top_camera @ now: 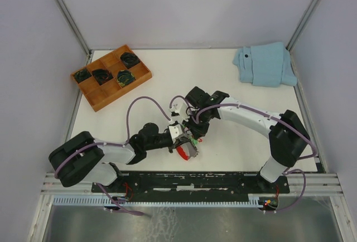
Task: Put the keys on the keyring
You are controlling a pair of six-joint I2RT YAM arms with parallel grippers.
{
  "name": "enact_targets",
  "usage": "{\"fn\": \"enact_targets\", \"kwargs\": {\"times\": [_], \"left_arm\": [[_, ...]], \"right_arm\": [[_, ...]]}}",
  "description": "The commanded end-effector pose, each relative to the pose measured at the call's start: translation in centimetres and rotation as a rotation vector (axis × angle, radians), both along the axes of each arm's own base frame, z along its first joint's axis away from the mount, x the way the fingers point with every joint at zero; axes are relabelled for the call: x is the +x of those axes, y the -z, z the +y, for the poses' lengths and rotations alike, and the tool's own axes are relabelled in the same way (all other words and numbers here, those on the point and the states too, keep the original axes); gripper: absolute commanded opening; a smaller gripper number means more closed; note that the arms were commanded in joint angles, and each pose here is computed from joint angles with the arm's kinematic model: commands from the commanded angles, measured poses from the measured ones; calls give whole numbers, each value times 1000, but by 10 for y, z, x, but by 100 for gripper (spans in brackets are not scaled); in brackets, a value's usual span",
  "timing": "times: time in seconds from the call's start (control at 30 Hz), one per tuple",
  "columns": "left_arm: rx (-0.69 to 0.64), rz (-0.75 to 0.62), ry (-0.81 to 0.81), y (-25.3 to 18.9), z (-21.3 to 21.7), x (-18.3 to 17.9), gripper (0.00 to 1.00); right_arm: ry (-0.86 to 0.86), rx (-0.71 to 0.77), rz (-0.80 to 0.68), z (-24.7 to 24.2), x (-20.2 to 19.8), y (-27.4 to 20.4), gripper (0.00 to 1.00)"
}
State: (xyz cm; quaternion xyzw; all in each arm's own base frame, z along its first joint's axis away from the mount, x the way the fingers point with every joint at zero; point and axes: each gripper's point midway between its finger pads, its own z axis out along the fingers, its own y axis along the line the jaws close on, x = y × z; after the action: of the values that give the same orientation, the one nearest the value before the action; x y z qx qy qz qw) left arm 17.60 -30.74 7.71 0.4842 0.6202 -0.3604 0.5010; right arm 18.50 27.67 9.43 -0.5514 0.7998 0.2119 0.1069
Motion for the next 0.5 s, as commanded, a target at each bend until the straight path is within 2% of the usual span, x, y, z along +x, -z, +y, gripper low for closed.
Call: {"fn": "enact_targets", "kwargs": {"times": [0.0,0.27,0.47], "left_arm": [[-62,-112,67,-35,-14,-5,3],[-32,-283,104,-58,-32,-23,3],[-16,-297,94,-53,-37,-20,3]], "right_arm": [[-12,-39,52,-1,3,14,1],[-53,-39,135,14,1,21,1],[-53,-63,130,12,3,26,1]]}}
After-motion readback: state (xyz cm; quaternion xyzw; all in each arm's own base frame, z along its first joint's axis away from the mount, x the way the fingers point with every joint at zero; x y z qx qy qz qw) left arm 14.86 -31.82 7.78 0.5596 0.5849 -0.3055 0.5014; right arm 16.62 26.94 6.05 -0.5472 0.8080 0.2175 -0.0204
